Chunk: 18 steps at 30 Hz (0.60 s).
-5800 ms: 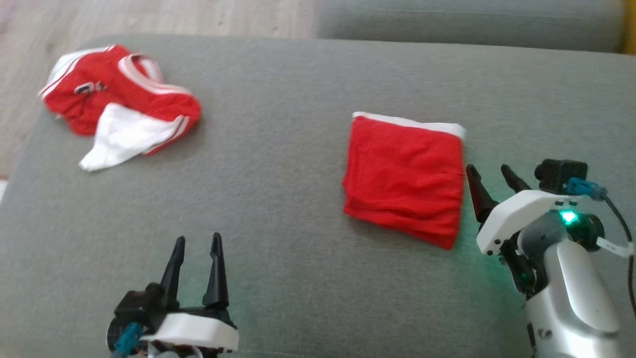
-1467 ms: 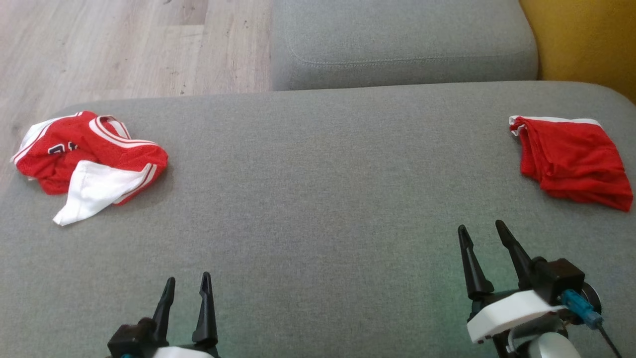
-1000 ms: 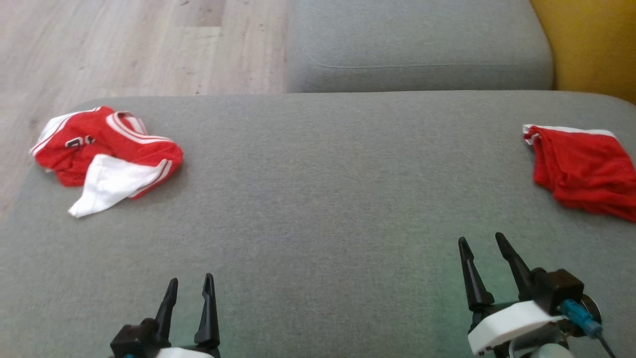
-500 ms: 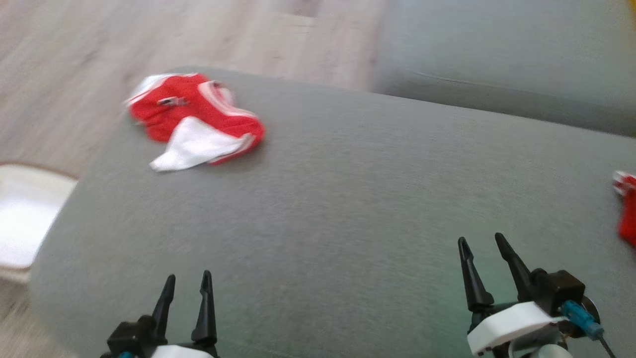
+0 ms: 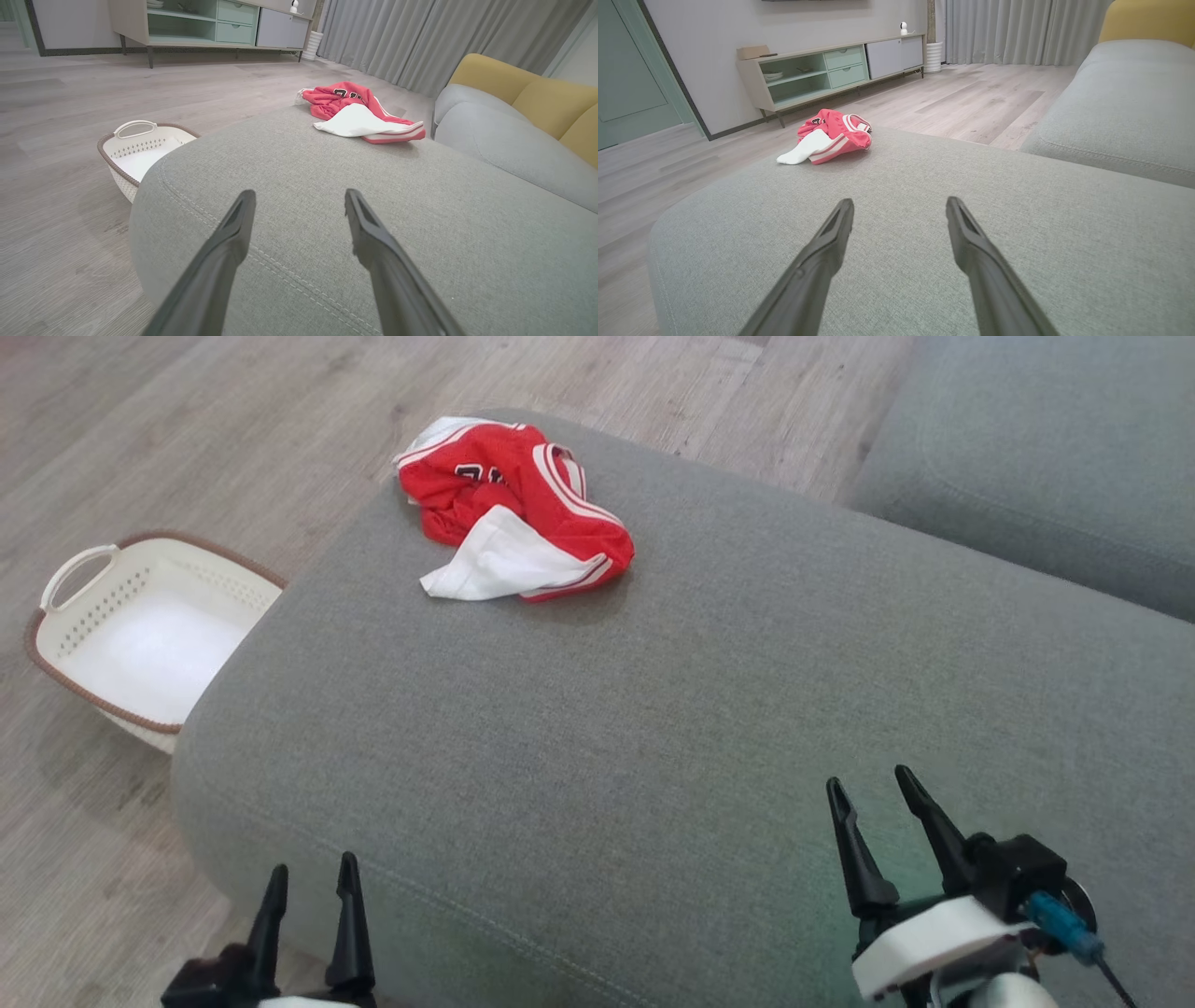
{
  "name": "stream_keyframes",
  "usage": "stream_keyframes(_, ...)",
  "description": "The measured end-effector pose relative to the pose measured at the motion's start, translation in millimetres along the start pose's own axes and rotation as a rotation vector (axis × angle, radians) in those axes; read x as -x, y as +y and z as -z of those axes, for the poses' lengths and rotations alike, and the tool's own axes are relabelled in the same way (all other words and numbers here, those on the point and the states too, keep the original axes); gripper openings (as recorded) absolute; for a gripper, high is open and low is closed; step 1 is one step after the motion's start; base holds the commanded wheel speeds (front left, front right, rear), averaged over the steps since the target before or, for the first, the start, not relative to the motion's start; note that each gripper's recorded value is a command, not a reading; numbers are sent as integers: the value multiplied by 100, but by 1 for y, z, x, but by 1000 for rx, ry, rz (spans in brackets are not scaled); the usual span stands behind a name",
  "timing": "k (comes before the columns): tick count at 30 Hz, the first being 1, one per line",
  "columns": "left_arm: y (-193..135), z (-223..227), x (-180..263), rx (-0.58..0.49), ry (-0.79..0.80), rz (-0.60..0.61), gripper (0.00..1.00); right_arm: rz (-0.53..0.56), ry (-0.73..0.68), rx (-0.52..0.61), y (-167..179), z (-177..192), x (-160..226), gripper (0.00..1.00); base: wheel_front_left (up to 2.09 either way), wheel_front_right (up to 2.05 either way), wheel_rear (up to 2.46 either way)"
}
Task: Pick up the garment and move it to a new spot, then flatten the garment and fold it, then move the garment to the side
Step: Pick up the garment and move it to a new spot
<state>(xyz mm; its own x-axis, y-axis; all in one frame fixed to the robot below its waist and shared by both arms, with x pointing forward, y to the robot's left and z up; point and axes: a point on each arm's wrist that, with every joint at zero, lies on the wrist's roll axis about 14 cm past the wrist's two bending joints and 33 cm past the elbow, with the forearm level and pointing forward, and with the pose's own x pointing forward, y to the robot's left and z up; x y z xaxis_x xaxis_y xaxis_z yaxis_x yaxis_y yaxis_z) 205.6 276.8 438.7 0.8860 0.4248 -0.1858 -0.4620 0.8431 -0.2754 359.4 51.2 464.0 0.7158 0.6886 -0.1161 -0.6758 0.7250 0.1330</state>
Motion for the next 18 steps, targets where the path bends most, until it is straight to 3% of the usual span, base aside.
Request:
stream_keyframes(5,15,-19,-6,-19,-45,-27,100,-1,-24,17,-3,-10,-7,100,0,0,0)
stream_keyframes(9,26,-76,-29,-110,-149,-11,100,29,-33,38,-16,-15,-11,100,0,0,0)
stream_keyframes(15,-20,-193,-90,-275,-320,203,100,90,-84,69,-42,-35,-16,100,0,0,0)
stream_keyframes(18,-38,-222,-112,-305,-348,259,100,112,-109,75,-52,-43,-18,100,0,0,0)
